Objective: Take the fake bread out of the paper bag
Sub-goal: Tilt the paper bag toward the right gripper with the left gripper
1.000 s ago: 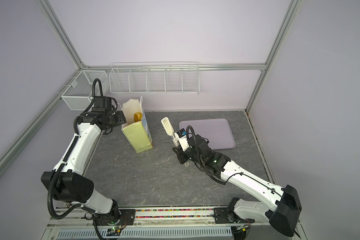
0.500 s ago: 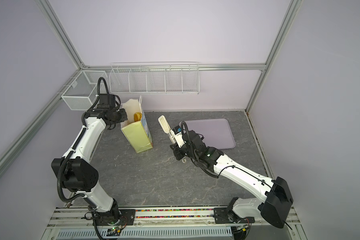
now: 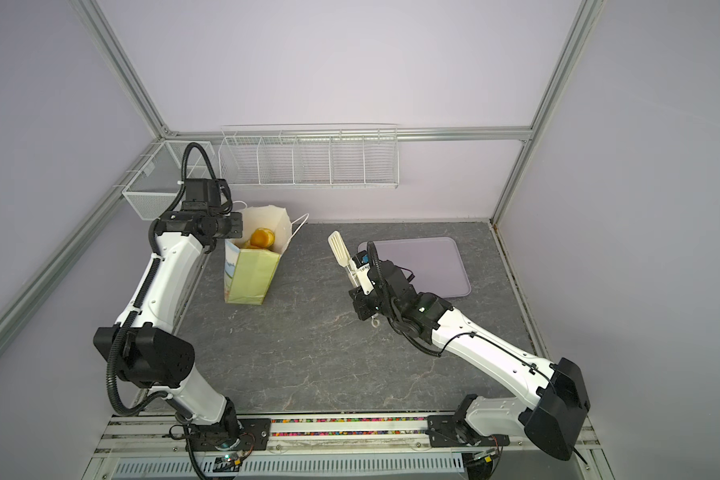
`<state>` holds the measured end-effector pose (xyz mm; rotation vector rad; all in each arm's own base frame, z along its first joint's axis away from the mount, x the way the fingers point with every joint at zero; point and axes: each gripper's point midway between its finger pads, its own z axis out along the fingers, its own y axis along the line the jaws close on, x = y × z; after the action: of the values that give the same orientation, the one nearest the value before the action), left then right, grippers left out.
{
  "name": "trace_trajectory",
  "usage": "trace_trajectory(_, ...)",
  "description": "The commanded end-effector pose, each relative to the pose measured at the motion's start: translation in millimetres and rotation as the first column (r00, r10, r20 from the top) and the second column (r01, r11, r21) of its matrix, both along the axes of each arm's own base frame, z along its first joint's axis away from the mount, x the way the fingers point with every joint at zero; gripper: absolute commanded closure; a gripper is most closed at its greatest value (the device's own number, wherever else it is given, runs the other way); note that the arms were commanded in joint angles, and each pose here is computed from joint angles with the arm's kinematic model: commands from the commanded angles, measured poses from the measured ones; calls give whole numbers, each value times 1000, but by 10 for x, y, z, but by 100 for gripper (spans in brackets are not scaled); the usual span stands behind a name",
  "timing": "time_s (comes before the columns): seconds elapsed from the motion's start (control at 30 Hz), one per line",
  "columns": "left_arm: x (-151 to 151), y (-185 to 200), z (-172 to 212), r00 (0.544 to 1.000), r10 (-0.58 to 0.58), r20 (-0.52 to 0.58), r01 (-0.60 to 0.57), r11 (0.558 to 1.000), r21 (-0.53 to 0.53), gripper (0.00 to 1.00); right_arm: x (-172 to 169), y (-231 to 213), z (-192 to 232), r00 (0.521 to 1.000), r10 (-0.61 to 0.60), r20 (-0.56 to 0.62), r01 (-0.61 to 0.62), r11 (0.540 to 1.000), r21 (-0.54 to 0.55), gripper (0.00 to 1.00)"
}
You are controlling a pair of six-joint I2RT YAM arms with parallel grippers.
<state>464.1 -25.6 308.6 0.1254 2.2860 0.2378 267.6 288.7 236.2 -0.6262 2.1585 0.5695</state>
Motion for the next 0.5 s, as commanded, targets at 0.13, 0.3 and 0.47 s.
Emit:
trace_trajectory(0.13, -97, -971, -293, 977, -211, -15, 206, 928, 311, 100, -144, -355, -77, 995, -67, -68, 65, 997, -29, 90)
trace_trajectory(0.3, -327, -1344, -631, 970, -239, -56, 244, 918, 313, 100, -336, -460, -193, 991, -25, -130, 16, 998, -68, 89)
trace_trajectory(0.47, -618, -1556, -682, 941, -338, 8, 328, 920, 214, 100, -579, -323, -348, 970, 80, -231, -79, 997, 12, 83)
